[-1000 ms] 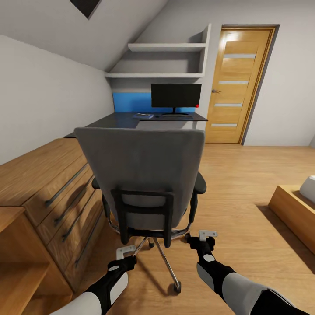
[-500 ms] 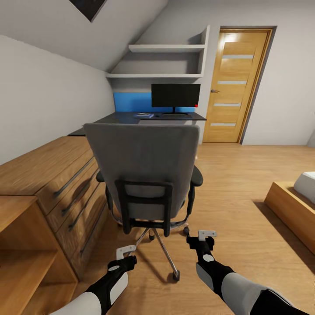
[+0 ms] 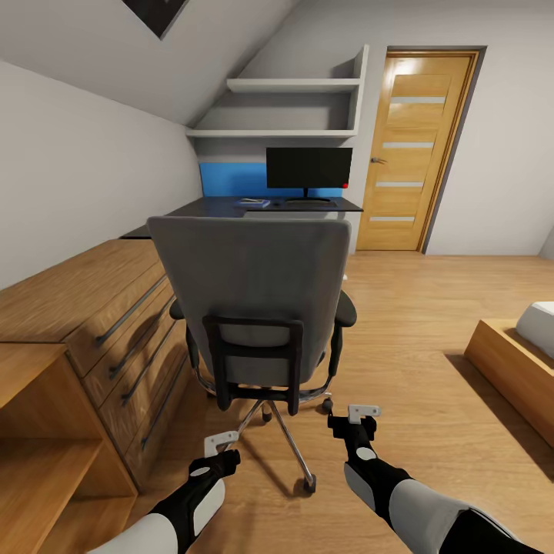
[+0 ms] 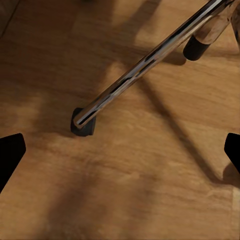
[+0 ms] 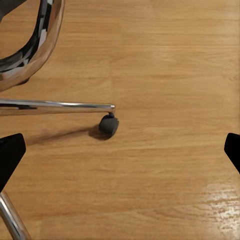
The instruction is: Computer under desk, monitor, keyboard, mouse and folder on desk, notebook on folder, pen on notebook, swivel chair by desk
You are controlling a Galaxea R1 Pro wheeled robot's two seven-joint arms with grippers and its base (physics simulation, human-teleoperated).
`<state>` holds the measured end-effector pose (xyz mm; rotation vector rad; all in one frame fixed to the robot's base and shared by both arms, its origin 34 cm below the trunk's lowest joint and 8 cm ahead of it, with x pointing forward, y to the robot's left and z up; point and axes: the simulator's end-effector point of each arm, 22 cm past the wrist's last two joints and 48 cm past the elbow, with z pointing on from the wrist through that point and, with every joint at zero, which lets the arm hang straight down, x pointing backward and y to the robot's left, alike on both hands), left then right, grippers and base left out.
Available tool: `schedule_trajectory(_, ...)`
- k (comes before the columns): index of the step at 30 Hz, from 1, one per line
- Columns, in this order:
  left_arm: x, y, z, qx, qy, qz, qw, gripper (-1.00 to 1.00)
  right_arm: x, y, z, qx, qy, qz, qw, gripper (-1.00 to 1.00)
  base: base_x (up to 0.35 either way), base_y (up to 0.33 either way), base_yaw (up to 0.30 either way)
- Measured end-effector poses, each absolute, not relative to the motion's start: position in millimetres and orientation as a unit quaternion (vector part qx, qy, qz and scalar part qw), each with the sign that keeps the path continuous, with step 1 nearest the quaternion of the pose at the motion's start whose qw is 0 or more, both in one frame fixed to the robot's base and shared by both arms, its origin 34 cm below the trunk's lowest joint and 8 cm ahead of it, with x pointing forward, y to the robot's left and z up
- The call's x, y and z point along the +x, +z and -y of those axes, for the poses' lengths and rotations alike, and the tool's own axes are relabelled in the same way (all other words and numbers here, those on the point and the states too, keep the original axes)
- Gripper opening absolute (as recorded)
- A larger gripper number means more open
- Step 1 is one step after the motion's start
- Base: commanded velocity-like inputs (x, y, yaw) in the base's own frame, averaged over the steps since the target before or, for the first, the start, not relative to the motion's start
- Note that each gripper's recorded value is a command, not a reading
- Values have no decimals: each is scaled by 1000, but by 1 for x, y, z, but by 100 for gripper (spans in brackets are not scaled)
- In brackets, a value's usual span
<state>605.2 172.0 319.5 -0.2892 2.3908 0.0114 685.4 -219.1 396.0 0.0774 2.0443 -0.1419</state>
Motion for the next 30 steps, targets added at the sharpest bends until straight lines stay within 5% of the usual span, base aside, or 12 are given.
schedule_trajectory(30, 605, 319, -172, -113, 4, -927, 358, 100, 685, 396, 219, 32, -59, -852, 519, 100, 0, 82, 0)
